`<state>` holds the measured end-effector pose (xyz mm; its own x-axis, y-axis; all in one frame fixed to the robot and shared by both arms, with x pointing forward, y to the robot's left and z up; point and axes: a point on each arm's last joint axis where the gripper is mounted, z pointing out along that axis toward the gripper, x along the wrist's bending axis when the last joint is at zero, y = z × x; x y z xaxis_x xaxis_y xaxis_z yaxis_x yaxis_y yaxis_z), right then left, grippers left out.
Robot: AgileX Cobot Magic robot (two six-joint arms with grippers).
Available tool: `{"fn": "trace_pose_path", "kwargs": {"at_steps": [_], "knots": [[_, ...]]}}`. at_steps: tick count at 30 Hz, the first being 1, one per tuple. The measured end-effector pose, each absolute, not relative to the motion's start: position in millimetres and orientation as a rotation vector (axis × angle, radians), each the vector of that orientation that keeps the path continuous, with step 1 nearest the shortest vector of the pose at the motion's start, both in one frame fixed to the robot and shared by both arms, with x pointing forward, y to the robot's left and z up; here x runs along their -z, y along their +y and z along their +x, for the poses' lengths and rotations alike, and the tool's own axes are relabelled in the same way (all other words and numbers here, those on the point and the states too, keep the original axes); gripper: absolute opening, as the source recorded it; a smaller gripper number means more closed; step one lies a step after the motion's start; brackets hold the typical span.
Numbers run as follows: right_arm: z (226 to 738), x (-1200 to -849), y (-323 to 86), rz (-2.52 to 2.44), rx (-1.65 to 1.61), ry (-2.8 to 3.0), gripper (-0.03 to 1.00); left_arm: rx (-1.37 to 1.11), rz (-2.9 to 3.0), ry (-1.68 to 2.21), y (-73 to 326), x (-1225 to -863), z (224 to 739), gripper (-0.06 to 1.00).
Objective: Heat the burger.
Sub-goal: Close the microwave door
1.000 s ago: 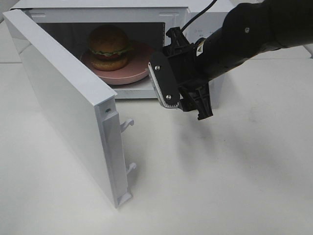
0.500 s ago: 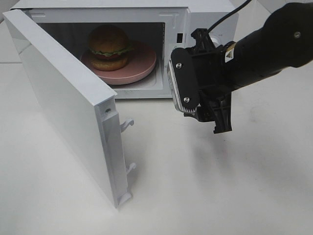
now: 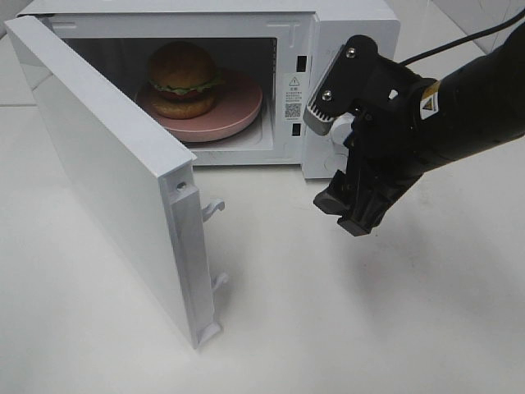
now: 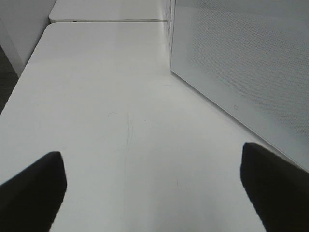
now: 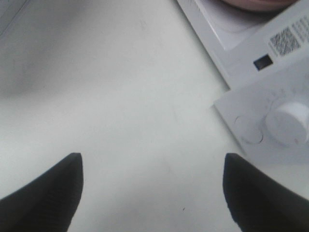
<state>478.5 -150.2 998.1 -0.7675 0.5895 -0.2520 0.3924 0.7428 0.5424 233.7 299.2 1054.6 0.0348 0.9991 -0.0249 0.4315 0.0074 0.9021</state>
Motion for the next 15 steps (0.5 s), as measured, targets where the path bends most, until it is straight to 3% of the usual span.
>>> {"fn": "trace_pose_path", "kwargs": {"at_steps": [15], "knots": [[437,-1018,-186,1.289,-0.34,2.558,0.76,-0.922,1.534,1.505,299,-1055,234,0.89]]}}
